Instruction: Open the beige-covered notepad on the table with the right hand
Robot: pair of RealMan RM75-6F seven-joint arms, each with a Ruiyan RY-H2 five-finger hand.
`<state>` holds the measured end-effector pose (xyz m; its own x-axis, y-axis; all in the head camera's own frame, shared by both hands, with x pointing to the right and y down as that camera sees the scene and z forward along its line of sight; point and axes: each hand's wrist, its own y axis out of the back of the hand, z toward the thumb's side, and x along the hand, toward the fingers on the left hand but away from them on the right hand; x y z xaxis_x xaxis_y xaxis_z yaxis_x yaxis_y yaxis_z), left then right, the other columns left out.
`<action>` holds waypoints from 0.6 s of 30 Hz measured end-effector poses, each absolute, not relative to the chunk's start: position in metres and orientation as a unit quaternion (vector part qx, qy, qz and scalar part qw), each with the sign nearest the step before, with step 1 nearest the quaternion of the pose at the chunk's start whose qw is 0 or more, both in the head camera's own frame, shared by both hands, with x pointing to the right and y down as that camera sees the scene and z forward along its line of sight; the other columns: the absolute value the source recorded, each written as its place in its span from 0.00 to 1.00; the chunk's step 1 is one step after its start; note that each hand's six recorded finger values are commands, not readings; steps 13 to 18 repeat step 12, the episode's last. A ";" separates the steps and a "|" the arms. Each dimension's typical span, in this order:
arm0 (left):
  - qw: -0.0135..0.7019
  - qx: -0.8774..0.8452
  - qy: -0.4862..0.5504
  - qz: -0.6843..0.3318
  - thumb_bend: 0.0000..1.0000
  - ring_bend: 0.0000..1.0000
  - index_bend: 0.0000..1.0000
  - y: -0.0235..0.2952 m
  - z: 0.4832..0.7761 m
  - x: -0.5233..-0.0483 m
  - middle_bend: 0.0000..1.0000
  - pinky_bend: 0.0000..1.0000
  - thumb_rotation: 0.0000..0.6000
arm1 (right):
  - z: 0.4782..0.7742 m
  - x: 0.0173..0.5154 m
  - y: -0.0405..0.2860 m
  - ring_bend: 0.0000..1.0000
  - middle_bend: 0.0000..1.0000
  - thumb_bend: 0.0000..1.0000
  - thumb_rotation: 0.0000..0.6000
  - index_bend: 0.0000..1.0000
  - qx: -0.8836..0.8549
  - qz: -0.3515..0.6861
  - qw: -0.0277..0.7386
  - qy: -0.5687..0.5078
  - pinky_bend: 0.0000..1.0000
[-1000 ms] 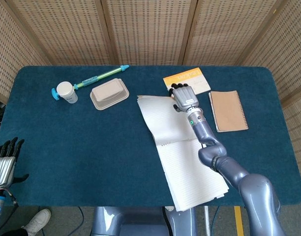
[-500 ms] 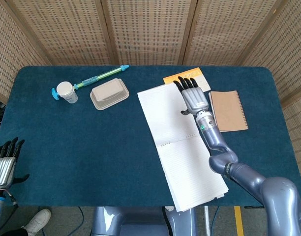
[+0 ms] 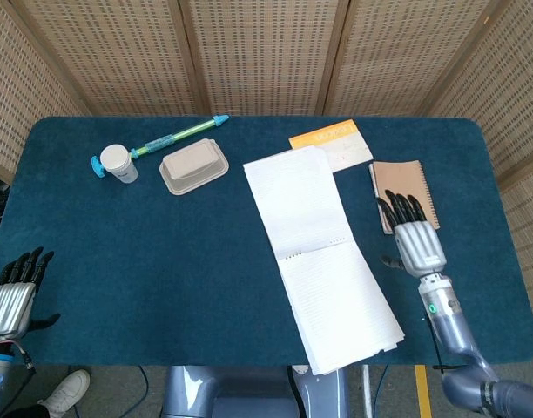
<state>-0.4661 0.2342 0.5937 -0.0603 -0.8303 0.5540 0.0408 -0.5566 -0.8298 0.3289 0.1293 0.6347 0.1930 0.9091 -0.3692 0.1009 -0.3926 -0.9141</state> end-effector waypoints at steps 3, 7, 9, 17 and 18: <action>0.337 -0.602 0.331 -0.644 0.11 0.00 0.00 0.235 0.592 -0.463 0.00 0.08 1.00 | 0.624 0.349 0.161 0.00 0.00 0.10 1.00 0.03 -0.651 0.518 0.394 -0.391 0.00; 0.339 -0.606 0.333 -0.638 0.11 0.00 0.00 0.238 0.589 -0.461 0.00 0.08 1.00 | 0.616 0.368 0.198 0.00 0.00 0.10 1.00 0.03 -0.641 0.531 0.385 -0.399 0.00; 0.339 -0.606 0.334 -0.637 0.11 0.00 0.00 0.239 0.589 -0.461 0.00 0.08 1.00 | 0.614 0.374 0.210 0.00 0.00 0.10 1.00 0.03 -0.640 0.533 0.381 -0.401 0.00; 0.339 -0.608 0.335 -0.635 0.11 0.00 0.00 0.240 0.588 -0.460 0.00 0.08 1.00 | 0.611 0.375 0.219 0.00 0.00 0.10 1.00 0.03 -0.641 0.531 0.382 -0.401 0.00; 0.339 -0.608 0.335 -0.635 0.11 0.00 0.00 0.240 0.588 -0.460 0.00 0.08 1.00 | 0.611 0.375 0.219 0.00 0.00 0.10 1.00 0.03 -0.641 0.531 0.382 -0.401 0.00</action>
